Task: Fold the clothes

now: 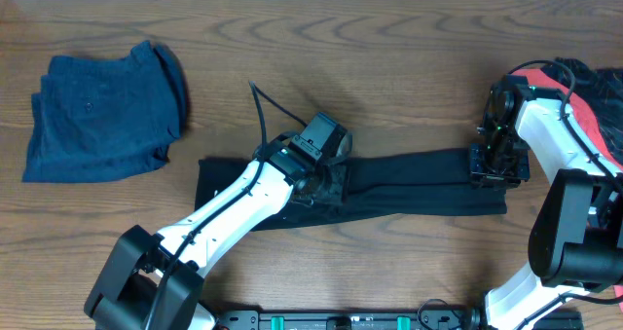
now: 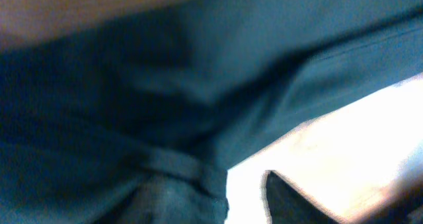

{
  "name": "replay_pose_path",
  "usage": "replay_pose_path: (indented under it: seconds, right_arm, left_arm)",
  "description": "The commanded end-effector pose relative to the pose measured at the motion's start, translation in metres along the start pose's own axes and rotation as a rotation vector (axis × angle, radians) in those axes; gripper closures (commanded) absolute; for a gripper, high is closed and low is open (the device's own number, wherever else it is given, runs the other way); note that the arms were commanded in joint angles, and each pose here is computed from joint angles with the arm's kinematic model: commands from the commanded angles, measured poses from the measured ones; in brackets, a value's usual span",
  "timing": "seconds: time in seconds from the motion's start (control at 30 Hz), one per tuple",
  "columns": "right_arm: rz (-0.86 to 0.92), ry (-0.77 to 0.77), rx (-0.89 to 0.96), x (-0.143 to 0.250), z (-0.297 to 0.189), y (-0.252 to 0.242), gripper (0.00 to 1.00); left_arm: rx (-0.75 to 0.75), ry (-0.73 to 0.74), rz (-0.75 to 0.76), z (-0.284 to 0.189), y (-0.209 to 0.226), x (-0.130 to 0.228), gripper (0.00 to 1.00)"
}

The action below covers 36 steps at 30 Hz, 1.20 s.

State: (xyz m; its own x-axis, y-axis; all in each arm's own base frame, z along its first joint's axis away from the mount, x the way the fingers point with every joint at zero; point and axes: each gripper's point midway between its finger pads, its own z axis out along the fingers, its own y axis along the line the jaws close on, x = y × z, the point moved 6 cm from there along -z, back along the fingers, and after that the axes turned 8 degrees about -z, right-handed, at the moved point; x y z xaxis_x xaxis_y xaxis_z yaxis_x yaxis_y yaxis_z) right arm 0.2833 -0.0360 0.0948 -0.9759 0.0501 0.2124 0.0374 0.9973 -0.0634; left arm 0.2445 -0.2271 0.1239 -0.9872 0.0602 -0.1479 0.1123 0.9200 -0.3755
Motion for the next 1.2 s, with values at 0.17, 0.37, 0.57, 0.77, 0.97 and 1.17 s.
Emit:
replay_pose_path:
  seconds: [0.17,0.37,0.57,0.77,0.97,1.17]
  right_arm:
    - [0.002,-0.010,-0.004,0.002,-0.003,0.000,0.61]
    - [-0.002,-0.010,-0.003,0.002,-0.003,0.000,0.61]
    - [-0.002,-0.010,-0.004,0.002,-0.003,0.000,0.61]
    - [-0.001,-0.018,-0.003,0.000,-0.003,0.000,0.61]
    - [0.001,-0.051,-0.002,-0.006,-0.002,0.000,0.58]
    - [0.000,-0.080,-0.001,-0.009,0.013,0.001,0.56]
  left_arm:
    - [-0.097,-0.125,0.001,-0.018,0.023,-0.029,0.44]
    - [-0.177,-0.074,-0.143,-0.027,0.070,-0.031,0.51]
    - [-0.245,0.003,-0.273,-0.027,0.114,-0.015,0.52]
    - [-0.258,0.013,-0.308,-0.007,0.136,0.001,0.52]
    - [-0.394,-0.053,-0.327,0.003,0.162,0.010,0.52]
    - [-0.420,-0.111,-0.392,-0.002,0.178,0.001,0.52]
